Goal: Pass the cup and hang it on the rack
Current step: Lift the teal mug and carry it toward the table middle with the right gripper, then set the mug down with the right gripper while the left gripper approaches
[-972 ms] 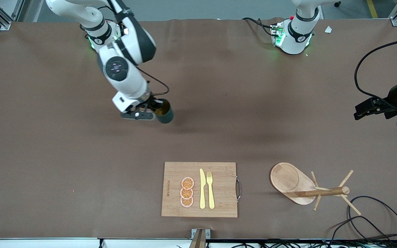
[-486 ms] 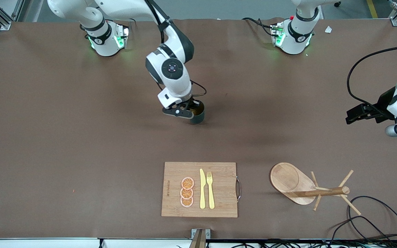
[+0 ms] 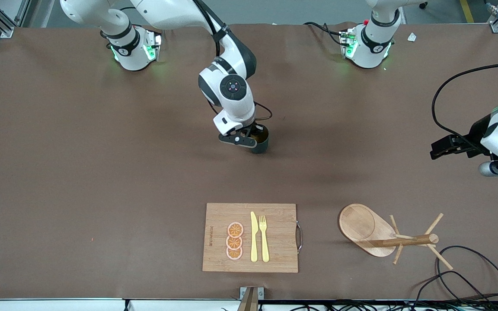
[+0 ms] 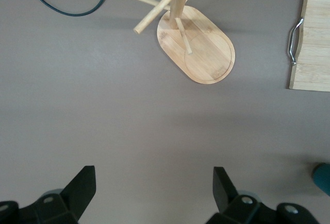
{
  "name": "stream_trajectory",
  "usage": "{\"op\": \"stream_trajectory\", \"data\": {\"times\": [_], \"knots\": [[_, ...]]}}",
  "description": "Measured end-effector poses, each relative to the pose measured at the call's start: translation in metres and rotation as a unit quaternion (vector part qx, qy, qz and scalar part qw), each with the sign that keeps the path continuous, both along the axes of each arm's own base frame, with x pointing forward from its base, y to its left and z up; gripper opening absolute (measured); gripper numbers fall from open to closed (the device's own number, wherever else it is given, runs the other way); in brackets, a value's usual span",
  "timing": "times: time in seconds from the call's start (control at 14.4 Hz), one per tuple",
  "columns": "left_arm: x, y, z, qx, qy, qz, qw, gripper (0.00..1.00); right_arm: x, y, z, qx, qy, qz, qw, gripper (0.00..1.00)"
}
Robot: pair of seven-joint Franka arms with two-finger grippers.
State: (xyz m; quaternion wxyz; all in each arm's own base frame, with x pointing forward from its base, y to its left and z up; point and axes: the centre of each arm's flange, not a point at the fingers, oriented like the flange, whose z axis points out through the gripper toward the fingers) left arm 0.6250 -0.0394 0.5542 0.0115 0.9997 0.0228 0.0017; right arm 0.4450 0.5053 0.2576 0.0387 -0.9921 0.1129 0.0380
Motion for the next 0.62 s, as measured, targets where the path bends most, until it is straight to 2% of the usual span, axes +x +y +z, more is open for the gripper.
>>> {"op": "stream_trajectory", "data": {"times": [0.07, 0.14, 0.42, 0.62], "knots": [[0.002, -0.007, -0.005, -0.001, 0.002, 0.006, 1.000, 1.00, 0.000, 0.000, 0.000, 0.000, 0.000, -0.001, 1.000, 0.08], [0.004, -0.015, -0.009, -0.002, 0.003, 0.013, 1.000, 1.00, 0.001, 0.001, 0.000, 0.000, 0.000, -0.002, 1.000, 0.14], [0.005, -0.045, -0.017, 0.000, 0.004, 0.038, 0.999, 1.00, 0.002, 0.004, 0.004, 0.003, -0.003, -0.006, 1.000, 0.52], [0.002, -0.065, -0.015, 0.015, -0.001, 0.059, 0.998, 1.00, 0.012, 0.001, 0.012, 0.007, -0.010, -0.010, 1.000, 0.81]]}}
